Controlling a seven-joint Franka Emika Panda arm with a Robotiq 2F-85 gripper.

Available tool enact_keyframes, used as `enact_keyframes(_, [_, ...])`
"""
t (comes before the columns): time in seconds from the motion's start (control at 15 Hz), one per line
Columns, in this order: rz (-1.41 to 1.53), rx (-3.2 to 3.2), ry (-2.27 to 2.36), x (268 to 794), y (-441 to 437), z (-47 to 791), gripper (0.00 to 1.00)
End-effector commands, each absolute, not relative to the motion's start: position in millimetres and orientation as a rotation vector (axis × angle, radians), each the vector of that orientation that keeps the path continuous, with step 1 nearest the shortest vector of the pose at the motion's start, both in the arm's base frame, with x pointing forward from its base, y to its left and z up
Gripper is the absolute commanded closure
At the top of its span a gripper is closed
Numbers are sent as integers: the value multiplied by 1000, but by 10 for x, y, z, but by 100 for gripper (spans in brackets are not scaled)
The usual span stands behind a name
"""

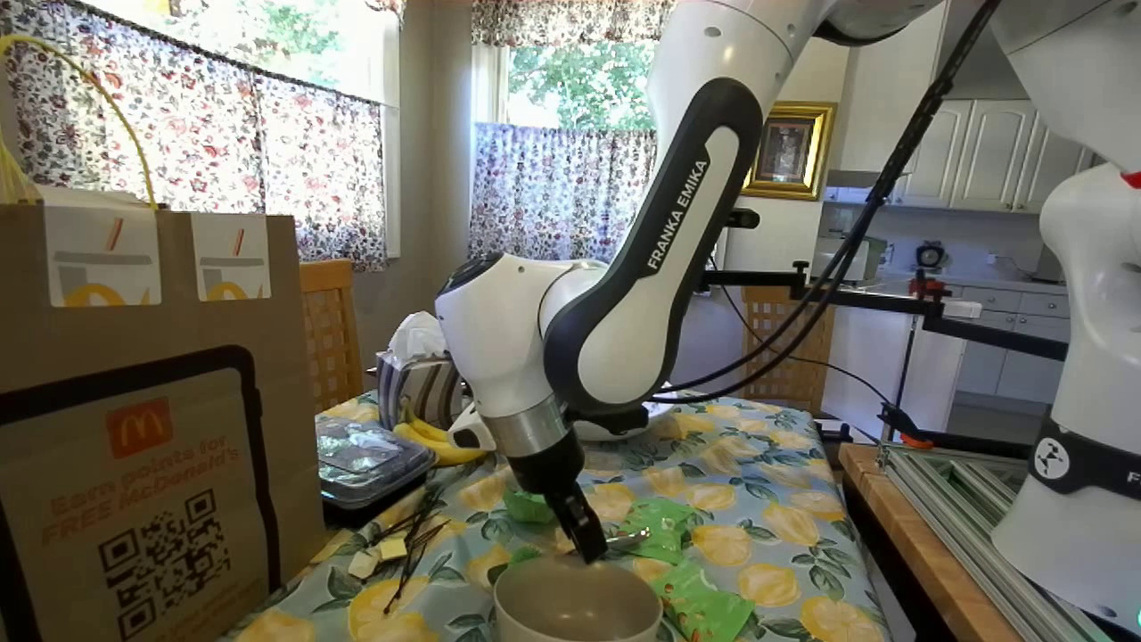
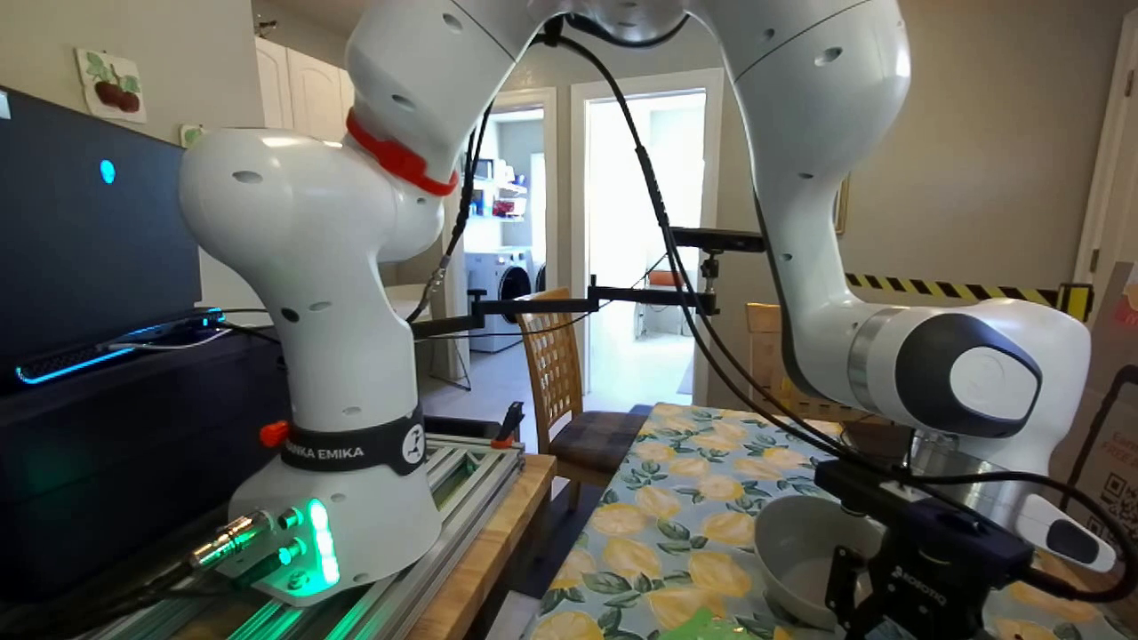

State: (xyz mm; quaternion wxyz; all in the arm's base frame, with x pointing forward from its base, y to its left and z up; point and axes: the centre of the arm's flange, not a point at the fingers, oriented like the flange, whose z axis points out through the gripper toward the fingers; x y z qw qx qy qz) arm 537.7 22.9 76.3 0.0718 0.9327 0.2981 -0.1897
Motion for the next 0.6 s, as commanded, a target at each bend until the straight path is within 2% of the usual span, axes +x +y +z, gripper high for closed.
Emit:
enact_keyframes(0.0, [-590, 2815, 873, 5449, 220, 670, 7])
enact_keyframes(0.13, [-595, 2813, 870, 5446, 210, 671, 0])
enact_keyframes(0.53, [-606, 2822, 853, 5423, 149, 659, 0])
